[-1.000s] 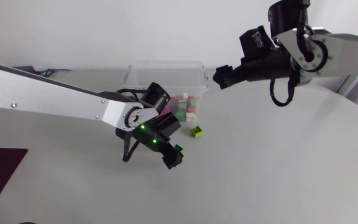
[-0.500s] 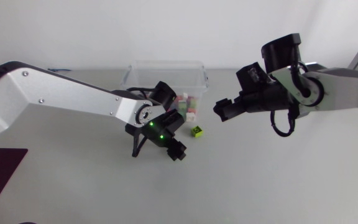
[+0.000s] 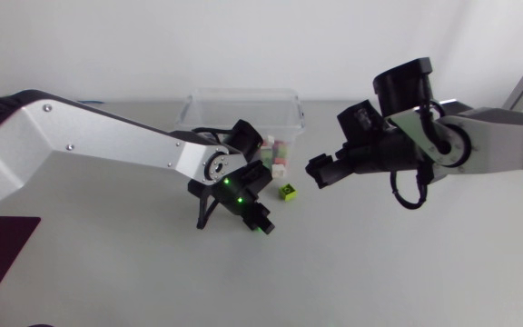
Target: Place the duplo bricks in the container
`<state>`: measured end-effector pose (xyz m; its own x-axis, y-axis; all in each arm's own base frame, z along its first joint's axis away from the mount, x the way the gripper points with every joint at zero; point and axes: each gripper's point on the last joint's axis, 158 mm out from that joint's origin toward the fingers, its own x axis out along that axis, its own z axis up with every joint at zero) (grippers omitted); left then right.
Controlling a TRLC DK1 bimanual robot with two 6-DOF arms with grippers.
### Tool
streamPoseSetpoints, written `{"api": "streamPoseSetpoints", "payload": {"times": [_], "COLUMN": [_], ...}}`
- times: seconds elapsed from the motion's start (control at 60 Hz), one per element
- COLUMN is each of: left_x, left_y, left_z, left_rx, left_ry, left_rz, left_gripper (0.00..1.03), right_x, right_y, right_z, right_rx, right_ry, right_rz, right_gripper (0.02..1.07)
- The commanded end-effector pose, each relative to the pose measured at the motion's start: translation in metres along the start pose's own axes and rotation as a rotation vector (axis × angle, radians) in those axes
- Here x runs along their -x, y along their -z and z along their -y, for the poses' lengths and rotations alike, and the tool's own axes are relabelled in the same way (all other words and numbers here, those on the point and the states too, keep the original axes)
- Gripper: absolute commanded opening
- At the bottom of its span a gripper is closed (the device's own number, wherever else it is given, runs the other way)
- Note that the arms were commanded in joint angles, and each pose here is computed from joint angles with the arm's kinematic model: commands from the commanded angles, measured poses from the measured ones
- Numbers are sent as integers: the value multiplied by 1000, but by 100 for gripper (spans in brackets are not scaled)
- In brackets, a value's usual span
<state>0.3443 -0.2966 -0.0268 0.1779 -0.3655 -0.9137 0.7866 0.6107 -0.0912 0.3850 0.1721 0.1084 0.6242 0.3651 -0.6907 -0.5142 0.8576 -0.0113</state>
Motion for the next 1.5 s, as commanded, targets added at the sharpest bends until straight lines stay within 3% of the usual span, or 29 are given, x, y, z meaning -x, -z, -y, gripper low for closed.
{"api": "streamPoseSetpoints", "payload": {"times": [0.0, 0.317, 0.7, 0.85, 0.95, 1.25, 1.483], "left_x": [0, 71, 148, 177, 192, 230, 236], "left_y": [18, 8, -29, -48, -58, -87, -98], "left_z": [3, -6, -47, -65, -76, -120, -147], "left_rx": [16, 11, 69, 106, 125, 202, 256], "left_ry": [5, -42, -130, -164, -187, -263, -290], "left_rz": [-58, 66, 289, 386, 438, 619, 680], "left_gripper": [20, 20, 20, 20, 20, 20, 20], "right_x": [-20, -78, -133, -145, -151, -156, -139], "right_y": [31, 49, 60, 60, 64, 69, 69], "right_z": [-14, -30, -27, -25, -24, -17, -19], "right_rx": [14, 46, 61, 66, 68, 65, 86], "right_ry": [-23, -44, -2, 3, 7, 33, 41], "right_rz": [-91, -210, -335, -346, -368, -384, -387], "right_gripper": [102, 102, 102, 96, 90, 37, 33]}}
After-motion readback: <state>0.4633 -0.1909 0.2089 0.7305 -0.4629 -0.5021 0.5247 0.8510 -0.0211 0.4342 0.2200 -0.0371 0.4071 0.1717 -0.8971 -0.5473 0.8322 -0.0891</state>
